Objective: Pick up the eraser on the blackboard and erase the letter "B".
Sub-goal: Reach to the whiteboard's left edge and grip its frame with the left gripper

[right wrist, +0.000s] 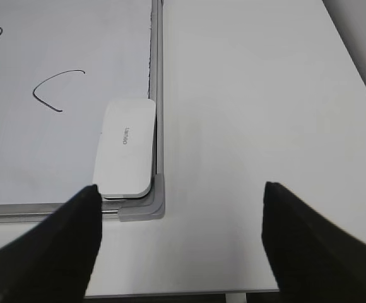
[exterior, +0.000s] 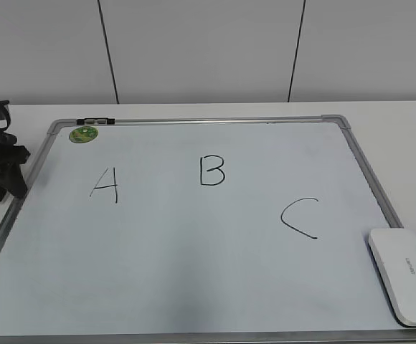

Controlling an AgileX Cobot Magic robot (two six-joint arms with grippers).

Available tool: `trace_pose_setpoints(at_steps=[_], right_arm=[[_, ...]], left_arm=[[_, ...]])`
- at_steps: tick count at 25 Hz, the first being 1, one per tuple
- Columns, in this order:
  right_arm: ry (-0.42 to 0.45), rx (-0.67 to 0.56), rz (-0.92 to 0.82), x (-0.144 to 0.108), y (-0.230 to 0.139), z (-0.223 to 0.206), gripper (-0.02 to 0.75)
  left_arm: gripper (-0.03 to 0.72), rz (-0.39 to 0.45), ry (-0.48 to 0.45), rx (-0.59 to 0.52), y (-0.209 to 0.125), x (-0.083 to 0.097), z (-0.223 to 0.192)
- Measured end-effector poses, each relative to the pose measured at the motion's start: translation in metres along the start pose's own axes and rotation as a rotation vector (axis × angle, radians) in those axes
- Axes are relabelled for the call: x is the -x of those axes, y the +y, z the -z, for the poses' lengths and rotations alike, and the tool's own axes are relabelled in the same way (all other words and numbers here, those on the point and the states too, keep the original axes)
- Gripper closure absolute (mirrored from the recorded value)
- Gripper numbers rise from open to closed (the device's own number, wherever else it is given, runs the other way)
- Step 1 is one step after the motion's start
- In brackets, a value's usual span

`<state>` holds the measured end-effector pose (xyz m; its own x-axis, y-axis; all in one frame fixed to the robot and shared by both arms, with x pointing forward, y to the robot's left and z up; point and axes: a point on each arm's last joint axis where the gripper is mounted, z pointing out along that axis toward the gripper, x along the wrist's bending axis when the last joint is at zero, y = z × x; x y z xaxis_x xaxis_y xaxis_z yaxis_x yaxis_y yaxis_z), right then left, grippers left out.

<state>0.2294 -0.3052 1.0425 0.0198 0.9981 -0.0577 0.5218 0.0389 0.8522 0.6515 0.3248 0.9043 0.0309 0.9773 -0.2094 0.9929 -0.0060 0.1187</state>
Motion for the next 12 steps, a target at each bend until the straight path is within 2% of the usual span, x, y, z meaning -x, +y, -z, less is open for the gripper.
trace_pose_setpoints(at_steps=[9,12], right_arm=[[0.0,0.0,0.0,0.0,0.0,0.0,0.151],[0.0,0.0,0.0,0.0,0.0,0.0,0.151]], left_arm=[[0.436,0.012,-0.015,-0.01,0.0009,-0.0002,-0.0043],[0.504,0.018,-0.023,-0.014,0.0006,0.0006,-0.0043]])
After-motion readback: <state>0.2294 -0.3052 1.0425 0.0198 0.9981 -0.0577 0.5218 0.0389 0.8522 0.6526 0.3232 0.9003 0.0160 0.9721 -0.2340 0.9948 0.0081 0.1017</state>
